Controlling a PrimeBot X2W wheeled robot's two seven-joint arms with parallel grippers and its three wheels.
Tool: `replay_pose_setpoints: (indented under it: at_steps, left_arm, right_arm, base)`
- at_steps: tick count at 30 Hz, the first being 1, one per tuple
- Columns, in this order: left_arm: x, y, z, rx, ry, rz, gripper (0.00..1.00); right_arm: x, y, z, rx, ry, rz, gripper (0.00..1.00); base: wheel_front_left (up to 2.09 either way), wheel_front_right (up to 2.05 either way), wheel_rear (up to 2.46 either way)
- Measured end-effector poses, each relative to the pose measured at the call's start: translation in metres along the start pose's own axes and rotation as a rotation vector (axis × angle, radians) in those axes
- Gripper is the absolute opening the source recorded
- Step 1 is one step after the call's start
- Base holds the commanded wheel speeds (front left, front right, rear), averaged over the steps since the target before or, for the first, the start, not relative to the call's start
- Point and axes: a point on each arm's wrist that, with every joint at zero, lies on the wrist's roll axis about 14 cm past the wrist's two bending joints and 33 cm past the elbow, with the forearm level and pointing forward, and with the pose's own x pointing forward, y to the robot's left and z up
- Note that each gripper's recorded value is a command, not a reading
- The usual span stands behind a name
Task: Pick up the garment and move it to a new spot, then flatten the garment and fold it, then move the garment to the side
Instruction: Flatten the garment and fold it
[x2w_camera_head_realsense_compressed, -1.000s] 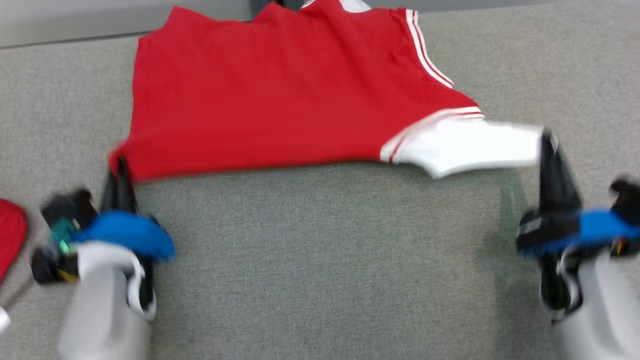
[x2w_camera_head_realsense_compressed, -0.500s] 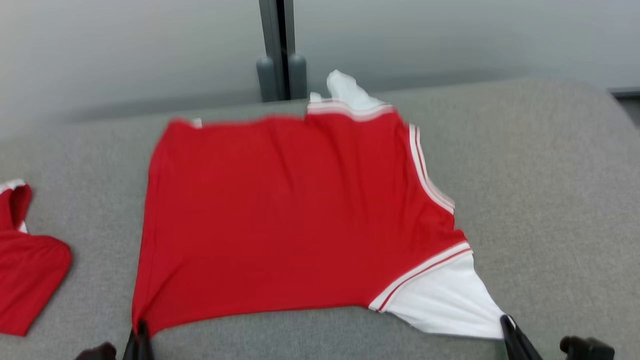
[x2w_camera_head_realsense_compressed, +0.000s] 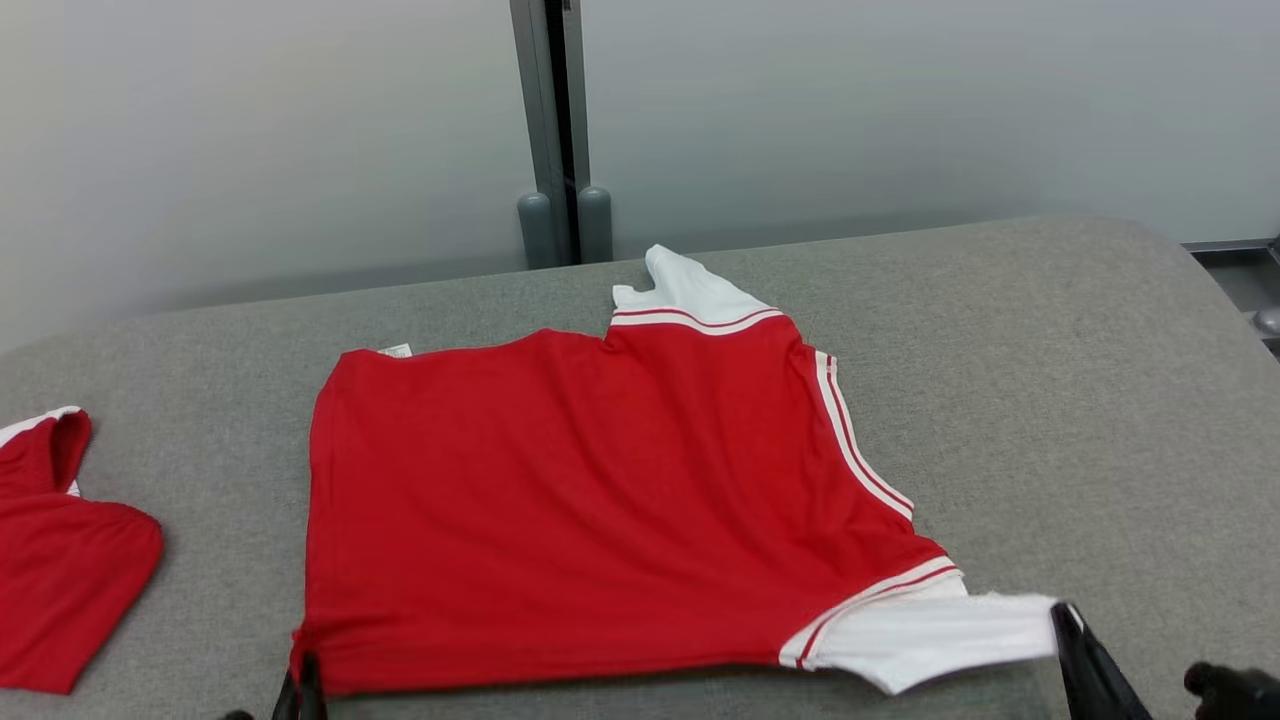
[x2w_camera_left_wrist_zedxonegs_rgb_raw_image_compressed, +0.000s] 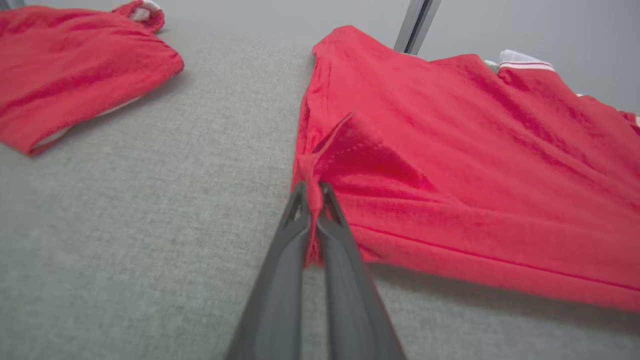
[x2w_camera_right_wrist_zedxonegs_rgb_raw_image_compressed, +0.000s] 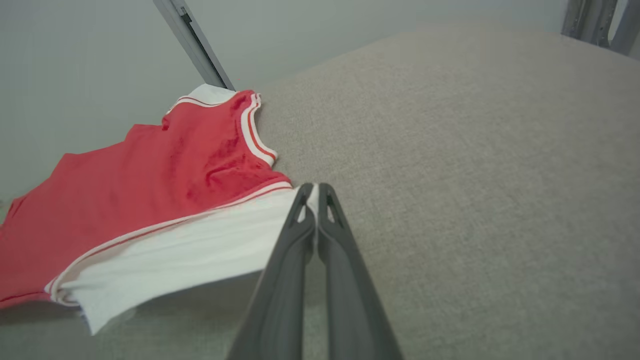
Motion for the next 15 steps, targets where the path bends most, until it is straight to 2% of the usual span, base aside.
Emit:
replay_pose_setpoints:
  at_steps: [7,15]
  left_arm:
    - [0.037,-0.029,0.050,0.013,-0.126,-0.077,0.00]
    - [0.074,-0.044,0.060,0.057,-0.113,-0.115,0.00]
  right_arm:
    - [0.061,0.042,0.056,-0.011,-0.133,0.108,0.00]
    - [0.120,0.066,0.067,-0.094,-0.109,0.154,0.00]
  base:
    - [0.00,0.00,0.00]
    - [0.00,0.00,0.00]
